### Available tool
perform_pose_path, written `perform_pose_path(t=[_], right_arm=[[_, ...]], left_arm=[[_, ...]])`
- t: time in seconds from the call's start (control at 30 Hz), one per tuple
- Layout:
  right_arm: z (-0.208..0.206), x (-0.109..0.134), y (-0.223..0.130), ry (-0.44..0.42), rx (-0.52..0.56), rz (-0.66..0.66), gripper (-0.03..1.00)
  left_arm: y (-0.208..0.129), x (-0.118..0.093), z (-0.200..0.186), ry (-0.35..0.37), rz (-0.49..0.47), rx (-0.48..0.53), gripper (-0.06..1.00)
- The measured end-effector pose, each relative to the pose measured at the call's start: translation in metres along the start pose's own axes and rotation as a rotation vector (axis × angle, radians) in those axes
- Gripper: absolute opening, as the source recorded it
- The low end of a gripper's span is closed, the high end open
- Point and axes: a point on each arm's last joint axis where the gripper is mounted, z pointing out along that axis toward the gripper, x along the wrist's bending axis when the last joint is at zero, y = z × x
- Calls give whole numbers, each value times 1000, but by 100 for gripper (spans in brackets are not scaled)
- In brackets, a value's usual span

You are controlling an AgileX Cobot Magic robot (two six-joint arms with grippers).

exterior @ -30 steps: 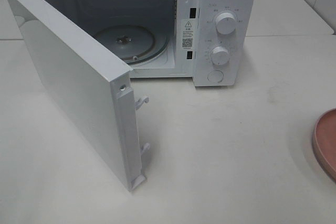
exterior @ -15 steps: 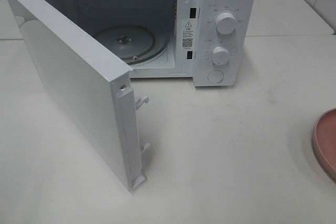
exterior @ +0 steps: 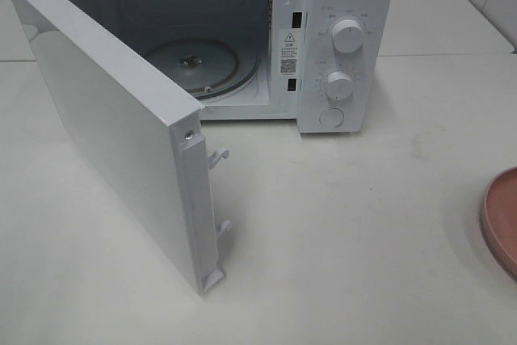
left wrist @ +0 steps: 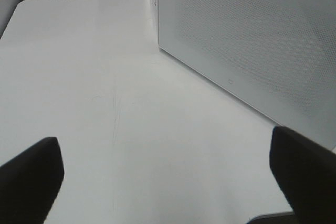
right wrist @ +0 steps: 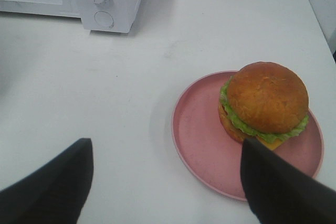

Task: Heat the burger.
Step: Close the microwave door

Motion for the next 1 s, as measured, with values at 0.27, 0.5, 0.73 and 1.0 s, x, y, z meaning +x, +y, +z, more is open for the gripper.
perform_pose_path(t=[0.27, 0.5, 0.73, 1.0], right_arm=[[0, 0, 0, 0, 0, 0, 75], [0, 0, 0, 0, 0, 0, 75], [0, 0, 0, 0, 0, 0, 75], [0, 0, 0, 0, 0, 0, 75]], left_arm=[[0, 0, 0, 0, 0, 0, 99], [0, 0, 0, 0, 0, 0, 99], [0, 0, 0, -1, 0, 0, 99], [0, -3, 0, -36, -21, -3, 99]])
